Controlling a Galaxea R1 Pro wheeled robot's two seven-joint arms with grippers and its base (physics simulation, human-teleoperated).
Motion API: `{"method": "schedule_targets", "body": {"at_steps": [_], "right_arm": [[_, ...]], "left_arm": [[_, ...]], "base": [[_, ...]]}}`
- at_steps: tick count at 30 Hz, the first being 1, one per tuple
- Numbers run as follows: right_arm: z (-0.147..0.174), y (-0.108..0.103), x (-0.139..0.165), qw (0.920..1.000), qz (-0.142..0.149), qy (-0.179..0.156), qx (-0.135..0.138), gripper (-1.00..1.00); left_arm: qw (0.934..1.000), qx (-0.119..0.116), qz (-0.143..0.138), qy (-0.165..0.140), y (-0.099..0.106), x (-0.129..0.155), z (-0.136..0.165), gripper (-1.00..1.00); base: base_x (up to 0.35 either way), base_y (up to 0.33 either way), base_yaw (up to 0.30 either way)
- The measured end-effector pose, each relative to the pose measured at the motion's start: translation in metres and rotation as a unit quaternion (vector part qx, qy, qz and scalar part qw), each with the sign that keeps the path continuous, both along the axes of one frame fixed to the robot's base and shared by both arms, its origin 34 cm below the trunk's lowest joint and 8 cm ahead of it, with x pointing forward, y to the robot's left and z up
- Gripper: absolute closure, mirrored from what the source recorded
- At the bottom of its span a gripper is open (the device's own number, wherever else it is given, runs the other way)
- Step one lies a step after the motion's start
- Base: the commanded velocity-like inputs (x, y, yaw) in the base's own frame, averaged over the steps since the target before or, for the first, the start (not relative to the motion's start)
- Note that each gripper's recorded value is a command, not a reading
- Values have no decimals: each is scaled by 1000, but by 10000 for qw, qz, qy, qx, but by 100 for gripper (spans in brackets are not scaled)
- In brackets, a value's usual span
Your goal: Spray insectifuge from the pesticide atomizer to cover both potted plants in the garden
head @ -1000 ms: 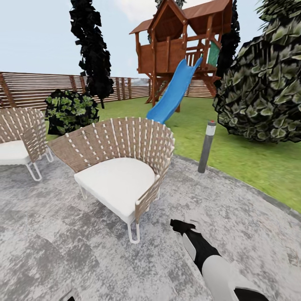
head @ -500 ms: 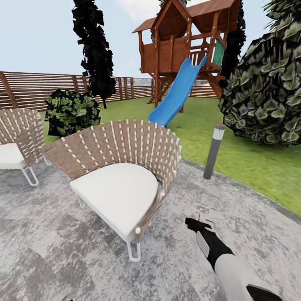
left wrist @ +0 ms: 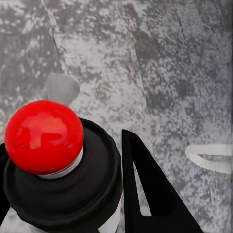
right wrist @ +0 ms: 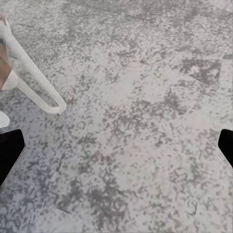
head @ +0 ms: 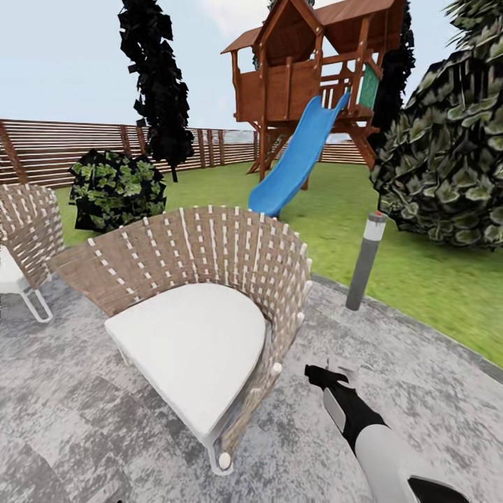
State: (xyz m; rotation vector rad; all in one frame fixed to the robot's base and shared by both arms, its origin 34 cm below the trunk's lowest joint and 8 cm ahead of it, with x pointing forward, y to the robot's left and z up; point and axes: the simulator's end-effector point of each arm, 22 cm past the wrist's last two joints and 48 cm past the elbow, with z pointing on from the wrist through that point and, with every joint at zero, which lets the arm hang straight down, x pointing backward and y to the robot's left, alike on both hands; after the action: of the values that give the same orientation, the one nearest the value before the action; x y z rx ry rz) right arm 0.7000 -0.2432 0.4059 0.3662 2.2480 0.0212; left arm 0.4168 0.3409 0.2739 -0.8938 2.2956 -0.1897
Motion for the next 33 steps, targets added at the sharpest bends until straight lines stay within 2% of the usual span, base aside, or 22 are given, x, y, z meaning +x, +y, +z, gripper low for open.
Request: {"method": "schedule_targets", "body": {"at_steps": [2,6,8,10,11,17,21,25,33], "right_arm": [[1,8,1,9997,200,-8,-113,-100],[4,39,3,9953,843,-54,-474,-100],[4,58,1,9945,955,-50,-427,-100],[-3,93,-9,9925,1182,53,-300,-100],[-5,97,-11,9920,1225,72,-304,-100],[-20,101,-25,9898,1349,268,-364,-100],[-21,103,-26,9886,1426,268,-412,-100],[-15,117,-22,9842,1715,148,-418,-100],[-9,111,-16,9871,1546,28,-420,-100]], "left_arm": [[10000,1,-16,0,-1,0,0,100],[10000,1,-3,-3,-1,0,0,100],[10000,4,-2,-5,0,0,0,100],[10000,-1,-7,-9,-1,1,0,100],[10000,-1,-8,-9,-1,1,0,100],[10000,-14,-26,-8,-4,1,0,100],[10000,-26,-27,-10,-6,1,0,100],[10000,-27,-27,-8,-6,1,0,100],[10000,-5,-10,-6,-2,1,0,100]], "base": [[33,0,238],[5,0,260],[0,0,264],[0,0,264],[0,0,264],[0,0,264],[0,0,265],[0,0,215],[111,-120,13]]}}
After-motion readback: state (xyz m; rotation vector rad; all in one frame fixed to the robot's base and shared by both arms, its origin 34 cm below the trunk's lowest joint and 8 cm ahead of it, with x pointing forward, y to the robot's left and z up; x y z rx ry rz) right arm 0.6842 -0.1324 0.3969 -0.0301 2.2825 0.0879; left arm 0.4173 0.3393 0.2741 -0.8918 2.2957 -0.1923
